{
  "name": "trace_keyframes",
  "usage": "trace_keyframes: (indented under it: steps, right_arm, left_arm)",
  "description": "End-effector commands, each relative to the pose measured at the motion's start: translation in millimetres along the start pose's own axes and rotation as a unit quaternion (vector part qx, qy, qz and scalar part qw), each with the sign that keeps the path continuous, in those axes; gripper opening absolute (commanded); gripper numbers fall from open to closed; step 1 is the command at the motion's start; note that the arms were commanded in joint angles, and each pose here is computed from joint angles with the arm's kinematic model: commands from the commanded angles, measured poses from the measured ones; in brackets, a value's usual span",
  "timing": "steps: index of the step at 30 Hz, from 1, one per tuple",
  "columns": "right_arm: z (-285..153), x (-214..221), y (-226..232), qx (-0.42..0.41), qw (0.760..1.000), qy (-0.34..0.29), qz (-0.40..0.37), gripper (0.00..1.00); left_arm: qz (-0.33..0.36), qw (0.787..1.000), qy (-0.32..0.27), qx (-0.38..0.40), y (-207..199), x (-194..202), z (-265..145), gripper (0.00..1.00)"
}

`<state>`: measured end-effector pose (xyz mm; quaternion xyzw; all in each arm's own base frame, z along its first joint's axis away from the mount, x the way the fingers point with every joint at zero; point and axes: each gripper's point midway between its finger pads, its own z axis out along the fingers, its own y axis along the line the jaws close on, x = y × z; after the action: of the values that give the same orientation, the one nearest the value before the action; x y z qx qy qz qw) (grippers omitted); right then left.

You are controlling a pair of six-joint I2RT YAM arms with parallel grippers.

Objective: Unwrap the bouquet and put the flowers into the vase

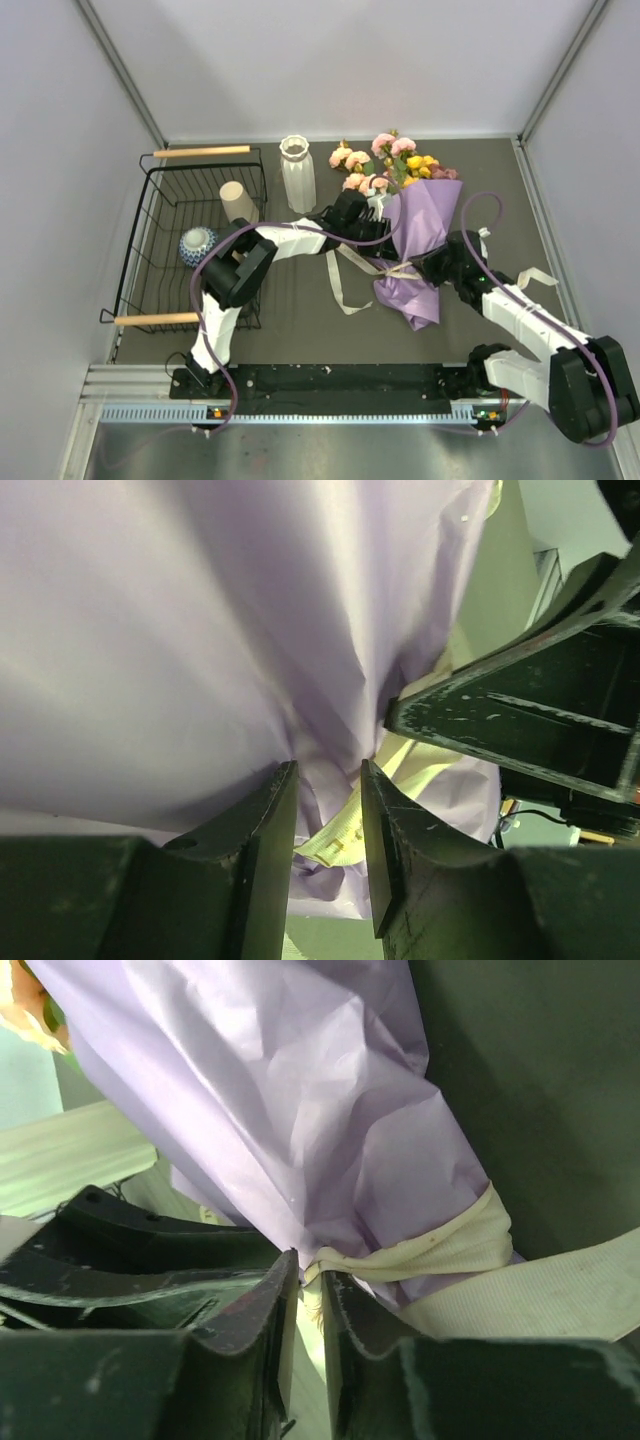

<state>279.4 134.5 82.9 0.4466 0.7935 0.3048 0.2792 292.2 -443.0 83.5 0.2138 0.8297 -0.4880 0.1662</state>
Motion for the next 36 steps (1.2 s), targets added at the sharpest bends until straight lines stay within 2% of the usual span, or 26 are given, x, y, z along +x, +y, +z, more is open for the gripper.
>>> trace_keyframes:
  steps: [1,4,11,15,27,36]
  right_arm:
    - [-5.0,-5.9,37.1,-0.057,0.998,-0.011,-0.007,0.08]
    - [-12.1,-3.6,48.2,-0.082,0.996,-0.003,-0.022,0.0]
    - [-44.3,-0.5,83.2,-0.173,0.984,0.006,-0.034,0.0]
    - [-78.0,-7.1,102.2,-0.224,0.974,-0.013,-0.032,0.0]
    - [-124.5,-16.5,113.1,-0.248,0.967,-0.042,-0.049,0.0]
    - [-157.1,-34.4,127.2,-0.279,0.952,-0.1,-0.082,0.0]
  left_arm:
    - [0.007,1.0,0.009,0.002,6.6,5.0,8.4,0.36]
    - [0.004,1.0,0.009,-0.011,13.4,4.9,11.0,0.34]
    - [-0.001,0.999,0.012,-0.047,29.8,8.9,12.8,0.3]
    - [-0.001,0.998,0.014,-0.067,38.1,11.1,12.4,0.3]
    - [0.01,0.995,0.013,-0.095,43.9,8.8,6.7,0.3]
    - [0.015,0.994,0.014,-0.107,50.1,8.3,5.3,0.3]
